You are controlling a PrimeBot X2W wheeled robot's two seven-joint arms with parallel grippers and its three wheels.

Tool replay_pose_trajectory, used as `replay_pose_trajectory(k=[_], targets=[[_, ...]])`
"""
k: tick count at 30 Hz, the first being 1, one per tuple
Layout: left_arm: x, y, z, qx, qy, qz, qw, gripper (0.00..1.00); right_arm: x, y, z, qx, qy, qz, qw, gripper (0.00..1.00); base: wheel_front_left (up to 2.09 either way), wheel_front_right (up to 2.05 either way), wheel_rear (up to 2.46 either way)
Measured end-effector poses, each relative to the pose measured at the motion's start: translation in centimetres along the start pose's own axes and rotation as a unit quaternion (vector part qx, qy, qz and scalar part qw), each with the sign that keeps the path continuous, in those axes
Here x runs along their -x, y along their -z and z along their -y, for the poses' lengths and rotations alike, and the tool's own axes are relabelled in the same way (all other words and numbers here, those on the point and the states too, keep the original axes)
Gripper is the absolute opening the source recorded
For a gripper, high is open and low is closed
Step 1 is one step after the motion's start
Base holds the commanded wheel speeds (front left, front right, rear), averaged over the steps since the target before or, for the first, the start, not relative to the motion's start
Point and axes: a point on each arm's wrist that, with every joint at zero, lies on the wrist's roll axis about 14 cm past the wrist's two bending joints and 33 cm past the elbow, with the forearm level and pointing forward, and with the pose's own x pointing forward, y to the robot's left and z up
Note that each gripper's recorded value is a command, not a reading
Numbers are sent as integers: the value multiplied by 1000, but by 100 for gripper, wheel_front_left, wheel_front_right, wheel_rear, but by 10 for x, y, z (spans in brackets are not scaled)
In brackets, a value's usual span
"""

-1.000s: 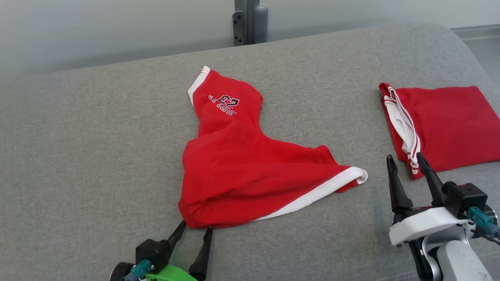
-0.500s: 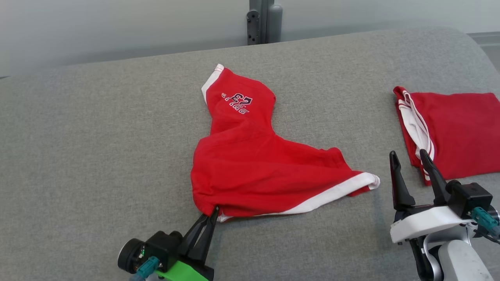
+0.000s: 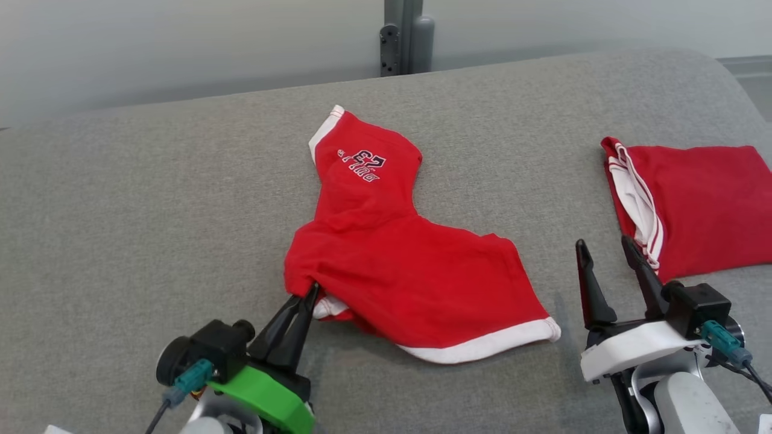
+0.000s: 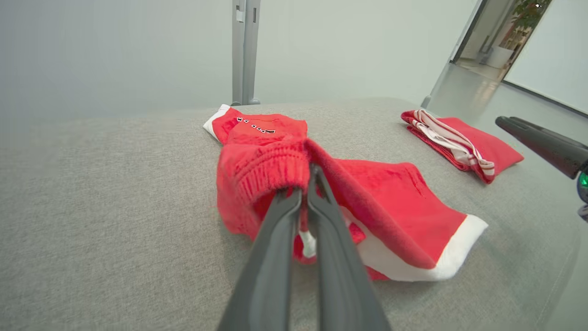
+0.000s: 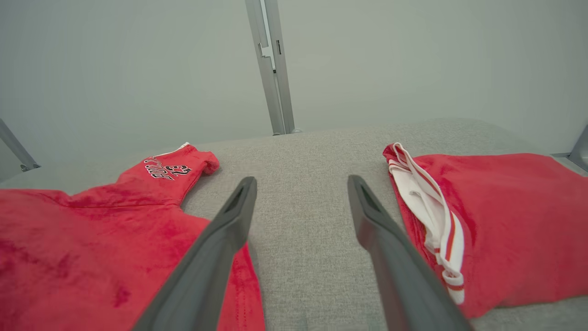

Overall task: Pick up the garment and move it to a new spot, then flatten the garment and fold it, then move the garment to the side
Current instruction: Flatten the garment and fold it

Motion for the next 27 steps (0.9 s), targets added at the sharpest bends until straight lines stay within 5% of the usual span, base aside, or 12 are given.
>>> replay_pose_trajectory(k=[14, 15, 16, 17, 18, 27], targets=[[-41, 66, -67, -12, -48, -126, 991, 0, 15, 13, 25, 1, 39, -26, 999, 100, 0, 0, 0], [-42, 68, -68, -11, -49, -127, 991, 8, 16, 15, 25, 1, 40, -29, 999, 100, 0, 0, 0], [-43, 70, -69, -8, -51, -127, 991, 29, 16, 16, 26, 1, 41, -30, 999, 100, 0, 0, 0], [-43, 70, -69, -6, -52, -124, 991, 72, 16, 17, 27, 1, 42, -32, 999, 100, 0, 0, 0], [-42, 70, -69, -3, -54, -122, 991, 100, 16, 18, 26, 0, 41, -33, 999, 100, 0, 0, 0], [-24, 57, -71, 35, -80, -82, 993, 100, 7, 15, 14, -4, 21, -25, 999, 100, 0, 0, 0]])
